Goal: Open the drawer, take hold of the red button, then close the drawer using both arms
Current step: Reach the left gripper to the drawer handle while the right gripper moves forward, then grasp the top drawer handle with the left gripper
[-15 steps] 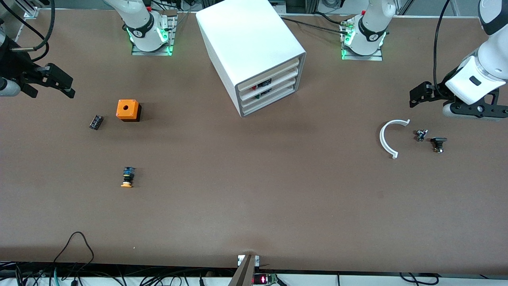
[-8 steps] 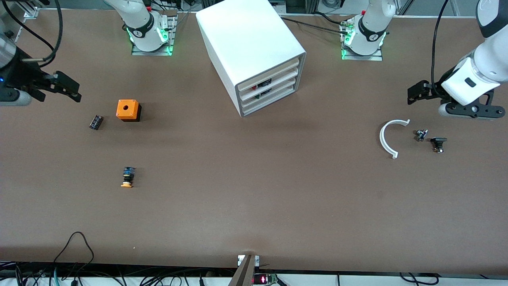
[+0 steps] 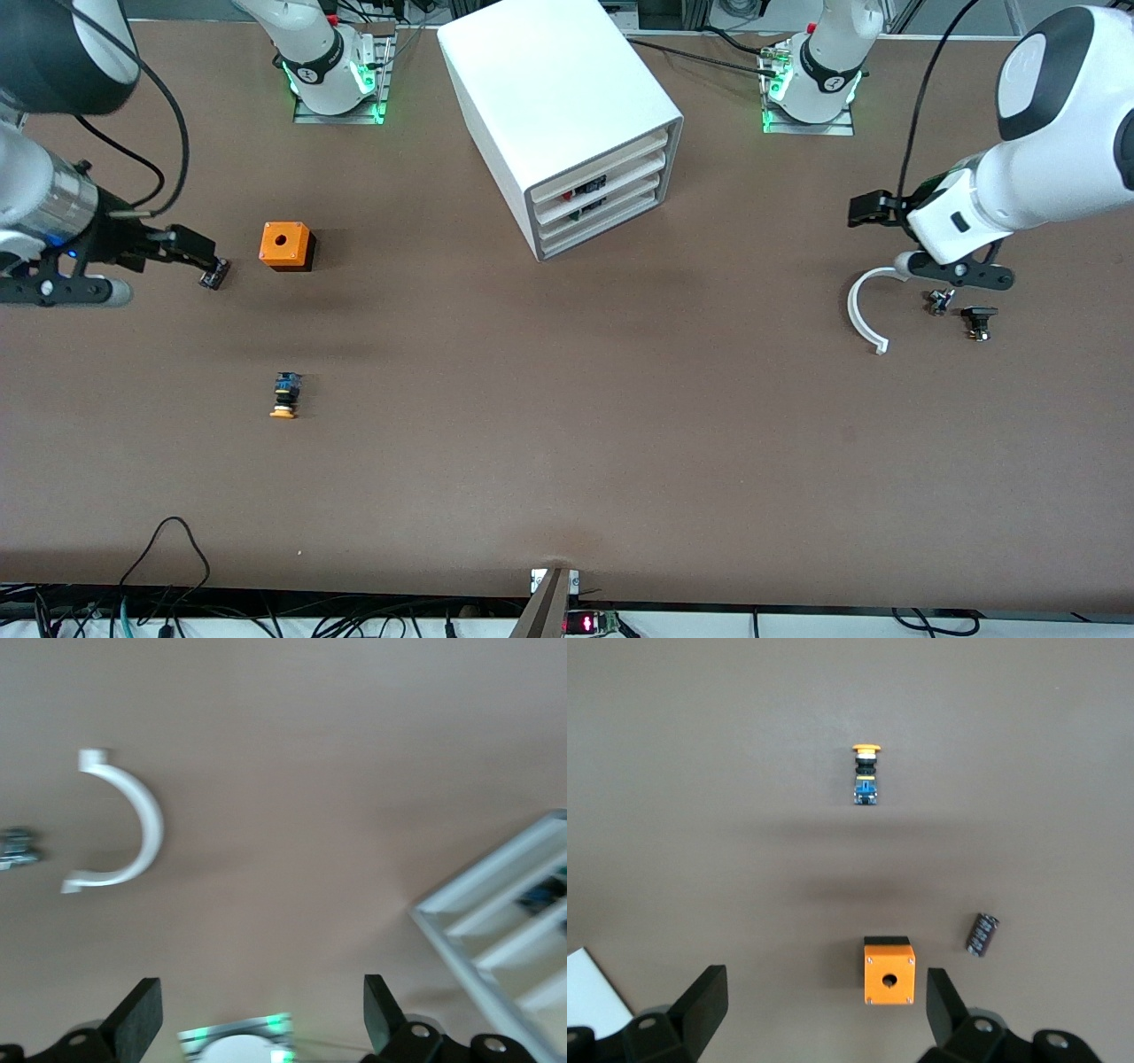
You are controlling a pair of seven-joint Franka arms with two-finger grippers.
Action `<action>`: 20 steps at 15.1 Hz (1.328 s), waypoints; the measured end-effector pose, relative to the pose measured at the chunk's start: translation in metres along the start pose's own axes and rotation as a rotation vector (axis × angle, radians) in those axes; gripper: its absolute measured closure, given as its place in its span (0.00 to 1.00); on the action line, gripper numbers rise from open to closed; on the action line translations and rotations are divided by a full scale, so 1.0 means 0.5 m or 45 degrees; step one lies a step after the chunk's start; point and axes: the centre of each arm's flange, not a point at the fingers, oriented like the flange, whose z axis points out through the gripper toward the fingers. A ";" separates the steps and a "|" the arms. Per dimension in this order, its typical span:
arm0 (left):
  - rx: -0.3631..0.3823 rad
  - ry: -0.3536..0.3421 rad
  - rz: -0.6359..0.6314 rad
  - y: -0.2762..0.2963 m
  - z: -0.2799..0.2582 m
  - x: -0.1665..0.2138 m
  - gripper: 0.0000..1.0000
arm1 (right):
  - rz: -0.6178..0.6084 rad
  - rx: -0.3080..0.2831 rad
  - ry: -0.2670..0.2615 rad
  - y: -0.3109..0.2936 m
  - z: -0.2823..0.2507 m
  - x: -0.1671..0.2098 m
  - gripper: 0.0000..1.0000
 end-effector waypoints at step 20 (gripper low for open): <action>-1.332 -0.124 0.570 0.174 0.644 -0.010 0.13 | 0.014 0.005 -0.016 -0.153 0.252 0.111 0.00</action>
